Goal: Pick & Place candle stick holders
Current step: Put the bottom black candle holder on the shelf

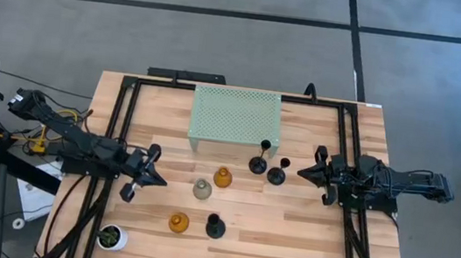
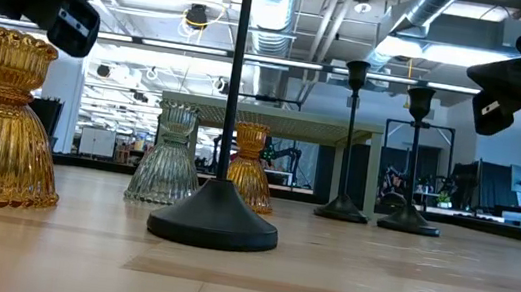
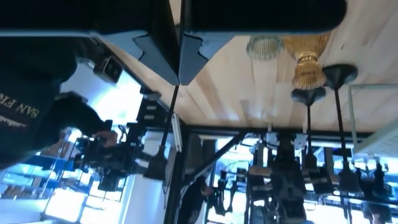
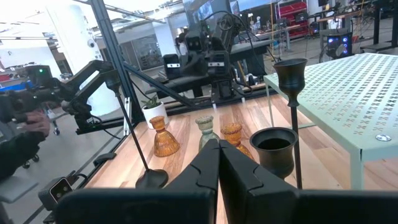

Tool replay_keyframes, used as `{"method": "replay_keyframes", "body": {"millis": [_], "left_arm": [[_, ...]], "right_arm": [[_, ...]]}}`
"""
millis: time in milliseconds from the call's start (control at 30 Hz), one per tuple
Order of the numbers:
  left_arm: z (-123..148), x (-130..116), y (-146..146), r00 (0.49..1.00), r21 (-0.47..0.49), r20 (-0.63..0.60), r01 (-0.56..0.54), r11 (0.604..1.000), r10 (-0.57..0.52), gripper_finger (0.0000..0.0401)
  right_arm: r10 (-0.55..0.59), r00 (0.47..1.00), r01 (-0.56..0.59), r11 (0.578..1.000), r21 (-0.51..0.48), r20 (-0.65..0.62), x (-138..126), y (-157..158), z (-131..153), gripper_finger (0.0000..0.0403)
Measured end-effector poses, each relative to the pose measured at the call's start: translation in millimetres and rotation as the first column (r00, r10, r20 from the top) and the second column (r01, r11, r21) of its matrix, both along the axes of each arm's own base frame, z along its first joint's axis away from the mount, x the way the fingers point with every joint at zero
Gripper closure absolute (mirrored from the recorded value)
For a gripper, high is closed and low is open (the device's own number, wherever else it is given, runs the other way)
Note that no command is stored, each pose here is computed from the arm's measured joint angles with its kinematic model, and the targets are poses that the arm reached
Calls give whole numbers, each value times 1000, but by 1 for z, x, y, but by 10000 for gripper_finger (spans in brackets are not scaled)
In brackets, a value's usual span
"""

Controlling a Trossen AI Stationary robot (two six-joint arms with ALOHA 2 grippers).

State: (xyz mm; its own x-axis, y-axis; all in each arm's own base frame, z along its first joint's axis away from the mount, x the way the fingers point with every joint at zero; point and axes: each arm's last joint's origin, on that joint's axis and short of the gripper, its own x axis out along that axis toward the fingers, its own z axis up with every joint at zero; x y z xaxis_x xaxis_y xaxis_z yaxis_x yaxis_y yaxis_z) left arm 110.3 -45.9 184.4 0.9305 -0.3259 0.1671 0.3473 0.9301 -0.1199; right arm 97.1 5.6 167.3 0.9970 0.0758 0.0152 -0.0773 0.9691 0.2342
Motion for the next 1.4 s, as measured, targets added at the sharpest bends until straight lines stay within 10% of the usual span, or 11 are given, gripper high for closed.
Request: {"method": "replay_keyframes", "body": {"millis": [1033,1400], "left_arm": [[8,0,1,997,-49,68,-35,998,38,393],[30,38,-21,997,66,-65,-41,997,45,393]], "right_arm": [[46,998,-52,993,103,53,-1,2,9,403],[83,995,-88,990,108,49,-2,9,9,403]]}}
